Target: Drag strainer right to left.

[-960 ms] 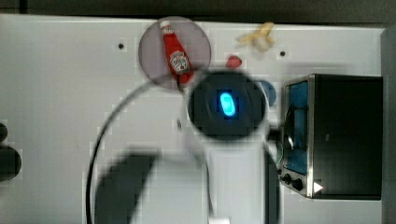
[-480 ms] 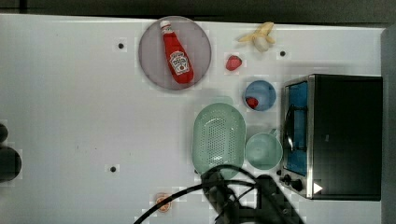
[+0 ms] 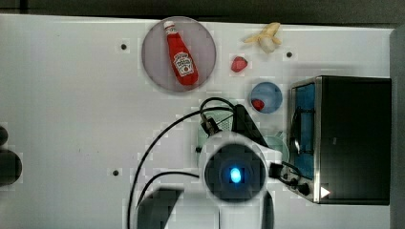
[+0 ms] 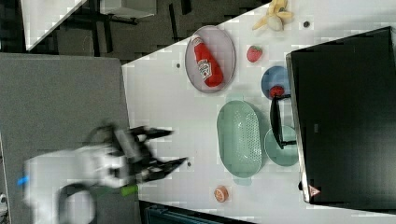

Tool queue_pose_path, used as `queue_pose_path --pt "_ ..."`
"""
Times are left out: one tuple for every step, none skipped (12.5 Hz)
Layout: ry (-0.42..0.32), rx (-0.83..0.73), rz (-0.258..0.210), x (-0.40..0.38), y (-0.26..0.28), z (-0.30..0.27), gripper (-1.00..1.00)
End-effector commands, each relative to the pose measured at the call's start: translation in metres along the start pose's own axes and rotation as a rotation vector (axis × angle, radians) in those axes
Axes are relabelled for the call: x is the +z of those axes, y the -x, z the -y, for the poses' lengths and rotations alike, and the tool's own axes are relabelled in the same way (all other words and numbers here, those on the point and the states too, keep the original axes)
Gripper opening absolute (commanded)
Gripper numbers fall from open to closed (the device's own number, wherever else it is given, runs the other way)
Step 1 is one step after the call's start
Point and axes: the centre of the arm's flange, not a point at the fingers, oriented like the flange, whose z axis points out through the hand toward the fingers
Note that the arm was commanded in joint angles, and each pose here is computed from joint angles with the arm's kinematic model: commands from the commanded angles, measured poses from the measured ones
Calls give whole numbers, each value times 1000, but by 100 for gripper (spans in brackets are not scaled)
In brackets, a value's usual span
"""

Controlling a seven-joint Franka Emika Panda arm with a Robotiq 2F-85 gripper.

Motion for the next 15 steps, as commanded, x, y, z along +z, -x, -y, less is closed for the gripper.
queue_pose_path --pt "7 199 20 68 -5 4 100" --pt "2 215 15 91 -7 12 100" --pt "-1 230 11 114 -9 18 100" --pt "3 252 10 136 -9 23 100" --pt "8 278 10 157 -8 26 100" --pt "12 313 10 177 -6 30 100" --pt "12 364 10 196 -3 32 100" --pt "12 418 10 214 0 34 100" --pt "11 442 11 230 6 37 100" --pt "3 444 12 242 11 40 100" --pt "3 441 13 254 16 41 100" --pt "0 436 14 263 18 41 100" --pt "3 434 16 270 20 40 100" --pt "4 430 17 273 22 41 100" --pt "6 432 20 275 24 43 100"
